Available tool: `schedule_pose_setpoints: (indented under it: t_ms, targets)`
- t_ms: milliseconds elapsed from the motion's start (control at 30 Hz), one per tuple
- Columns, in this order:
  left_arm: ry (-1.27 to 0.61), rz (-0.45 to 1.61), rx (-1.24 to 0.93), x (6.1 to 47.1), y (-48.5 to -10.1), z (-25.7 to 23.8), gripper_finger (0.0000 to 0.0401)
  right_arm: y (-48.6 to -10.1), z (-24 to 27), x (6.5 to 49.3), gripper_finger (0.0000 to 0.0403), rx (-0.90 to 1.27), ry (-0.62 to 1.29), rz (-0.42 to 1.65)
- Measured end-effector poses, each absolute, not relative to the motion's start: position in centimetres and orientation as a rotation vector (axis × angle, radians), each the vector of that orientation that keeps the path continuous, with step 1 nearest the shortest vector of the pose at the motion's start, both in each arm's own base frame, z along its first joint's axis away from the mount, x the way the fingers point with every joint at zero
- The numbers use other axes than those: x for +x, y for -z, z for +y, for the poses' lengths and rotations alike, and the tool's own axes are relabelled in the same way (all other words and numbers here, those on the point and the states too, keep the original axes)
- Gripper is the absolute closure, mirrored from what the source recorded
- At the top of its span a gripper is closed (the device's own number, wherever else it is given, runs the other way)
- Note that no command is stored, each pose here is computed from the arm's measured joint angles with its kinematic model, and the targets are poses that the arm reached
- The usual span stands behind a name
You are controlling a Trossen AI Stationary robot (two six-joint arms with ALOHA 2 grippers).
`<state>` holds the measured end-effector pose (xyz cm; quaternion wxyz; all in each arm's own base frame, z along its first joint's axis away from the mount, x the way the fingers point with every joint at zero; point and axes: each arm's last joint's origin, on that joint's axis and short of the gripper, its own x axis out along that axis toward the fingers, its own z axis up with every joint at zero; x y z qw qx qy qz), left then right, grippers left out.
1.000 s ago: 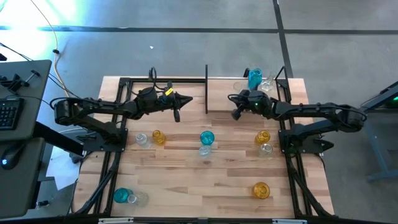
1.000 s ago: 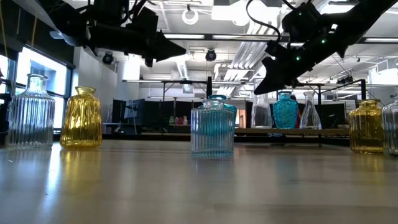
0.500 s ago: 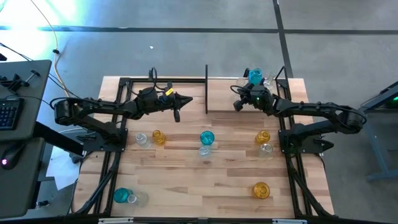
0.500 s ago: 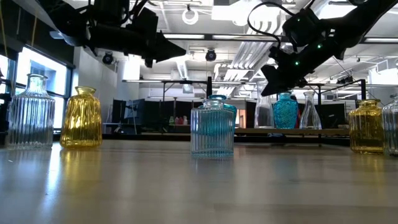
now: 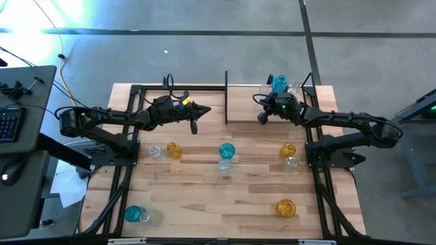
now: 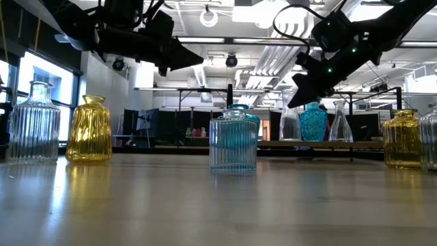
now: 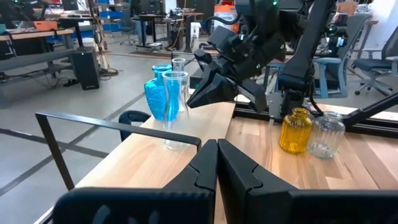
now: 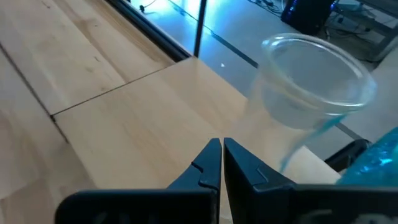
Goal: Sort vases onto shelf
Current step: Put the transparent vase on the shelf
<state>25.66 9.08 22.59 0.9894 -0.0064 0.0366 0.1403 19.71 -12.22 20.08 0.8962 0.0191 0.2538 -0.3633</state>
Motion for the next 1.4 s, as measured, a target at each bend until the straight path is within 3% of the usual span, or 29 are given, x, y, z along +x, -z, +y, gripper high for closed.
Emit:
schedule_pose_setpoints:
  t_ms: [567, 900, 1400]
  targets:
    - [-0.285, 0.074, -0.012, 25.7, -22.6, 9.1, 0.0401, -20.4, -14.1, 18.7, 0.0403, 0.064, 0.795, 0.495]
    - [-0.298, 0.085, -0.013, 25.6, -22.5, 9.1, 0.0401, -23.6, -13.5, 20.0, 0.0403, 0.083, 0.703, 0.757]
    - [-0.319, 0.091, -0.014, 25.6, -22.4, 9.2, 0.0401, -21.4, -15.9, 23.2, 0.0403, 0.015, 0.819, 0.975]
